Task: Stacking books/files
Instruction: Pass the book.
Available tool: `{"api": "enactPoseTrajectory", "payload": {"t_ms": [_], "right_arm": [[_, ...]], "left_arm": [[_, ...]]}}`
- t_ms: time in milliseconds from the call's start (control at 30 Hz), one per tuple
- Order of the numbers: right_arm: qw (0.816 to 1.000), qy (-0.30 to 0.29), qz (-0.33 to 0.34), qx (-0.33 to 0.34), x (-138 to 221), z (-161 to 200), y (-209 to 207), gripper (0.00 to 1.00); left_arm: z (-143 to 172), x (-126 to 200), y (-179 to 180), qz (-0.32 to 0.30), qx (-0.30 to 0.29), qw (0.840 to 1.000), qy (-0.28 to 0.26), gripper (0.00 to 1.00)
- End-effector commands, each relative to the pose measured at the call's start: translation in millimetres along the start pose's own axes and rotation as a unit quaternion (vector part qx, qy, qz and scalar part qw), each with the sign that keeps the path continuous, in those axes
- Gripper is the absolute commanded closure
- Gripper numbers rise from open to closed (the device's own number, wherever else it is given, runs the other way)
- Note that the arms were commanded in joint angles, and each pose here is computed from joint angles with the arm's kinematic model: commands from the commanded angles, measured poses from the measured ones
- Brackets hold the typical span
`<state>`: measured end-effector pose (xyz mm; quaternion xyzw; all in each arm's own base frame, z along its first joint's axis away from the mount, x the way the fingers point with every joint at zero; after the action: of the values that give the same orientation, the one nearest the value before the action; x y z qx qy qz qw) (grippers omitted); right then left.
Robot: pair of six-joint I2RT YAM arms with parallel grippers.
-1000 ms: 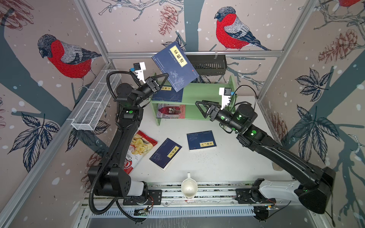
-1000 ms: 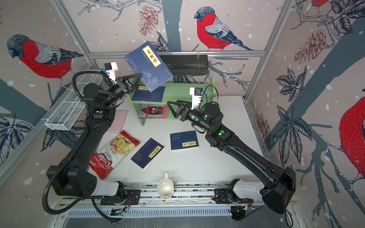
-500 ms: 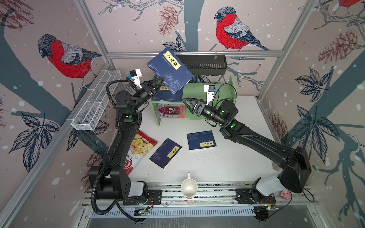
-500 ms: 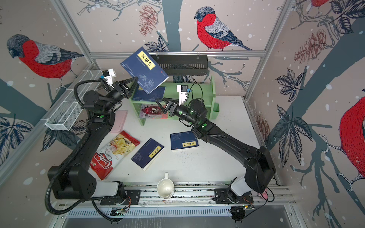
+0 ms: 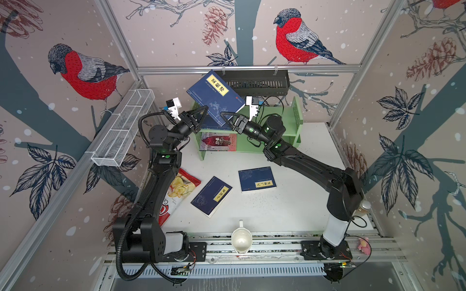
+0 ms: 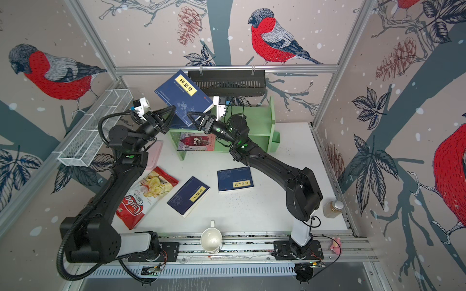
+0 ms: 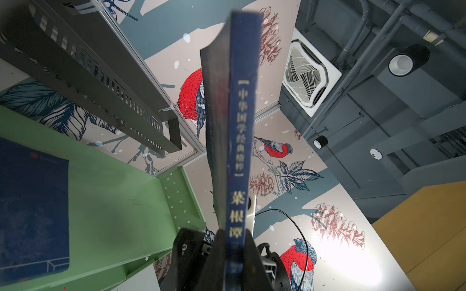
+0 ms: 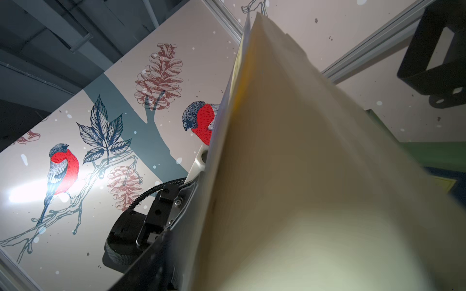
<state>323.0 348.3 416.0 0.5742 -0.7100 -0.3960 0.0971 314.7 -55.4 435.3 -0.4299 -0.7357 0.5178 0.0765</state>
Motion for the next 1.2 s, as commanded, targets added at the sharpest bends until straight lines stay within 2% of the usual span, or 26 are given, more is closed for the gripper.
{"api": "enactPoseTrajectory", "payload": {"t_ms": [0,67,133,167,200,267,333,467,733,833,933,1033,1067,1100,1133,1167], "right_arm": [[1.0,-0.002,-0.025,-0.001,-6,-5,3,0.45],[1.0,-0.003,-0.024,-0.003,-9,-8,-2,0.7],[1.0,0.003,-0.023,-0.008,-11,-11,-7,0.86],[1.0,0.006,-0.019,-0.01,-11,-14,-10,0.91],[1.0,0.01,-0.018,-0.01,-12,-16,-11,0.94],[1.0,0.027,-0.01,-0.01,-11,-23,-14,0.95],[0.999,0.049,-0.009,-0.014,-10,-30,-16,0.96],[0.994,0.101,-0.01,-0.032,-4,-42,-21,0.96],[0.981,0.181,-0.035,-0.053,6,-45,-10,0.96],[0.978,0.197,-0.037,-0.064,8,-41,-8,0.96],[0.975,0.207,-0.043,-0.074,10,-38,-8,0.96],[0.97,0.217,-0.06,-0.088,10,-36,-8,0.94],[0.969,0.22,-0.064,-0.094,10,-35,-10,0.89],[0.968,0.22,-0.063,-0.098,10,-36,-12,0.78],[0.969,0.218,-0.056,-0.104,10,-35,-14,0.68],[0.97,0.214,-0.05,-0.106,11,-36,-16,0.63]], "left_arm": [[0,4,-15,0.034,-0.016,0.999,-0.009,1.0],[3,6,-12,0.028,-0.013,0.999,-0.006,1.0],[5,8,-11,0.019,-0.015,1.0,-0.001,1.0],[6,10,-9,0.01,-0.017,1.0,0.0,0.96],[5,11,-8,0.003,-0.019,1.0,0.002,0.87],[3,16,-4,-0.01,-0.027,1.0,0.003,0.67],[-1,23,2,-0.02,-0.031,0.999,-0.005,0.57],[-8,30,11,-0.019,-0.041,0.999,-0.005,0.51],[-15,22,15,-0.007,-0.059,0.998,0.003,0.48],[-17,21,12,0.014,-0.058,0.998,0.0,0.49],[-18,19,10,0.026,-0.05,0.998,0.003,0.58],[-20,18,12,0.02,-0.046,0.999,0.003,0.84],[-19,18,12,0.019,-0.044,0.999,0.003,0.92],[-20,18,12,0.019,-0.045,0.999,0.002,0.98],[-21,18,11,0.018,-0.046,0.999,0.0,1.0],[-23,17,11,0.012,-0.045,0.999,-0.005,1.0]]}}
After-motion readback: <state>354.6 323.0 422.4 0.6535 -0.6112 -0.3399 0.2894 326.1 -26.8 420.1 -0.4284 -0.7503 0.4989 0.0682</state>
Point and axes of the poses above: each gripper's point midway between its finger pads, its own x axis back along the fingers, its own y axis along the line the jaws close on, z = x × y, the point moved 10 cm from there along x, back along the fingers, and after that the axes turned 3 degrees about -x, right-handed, at the moved point
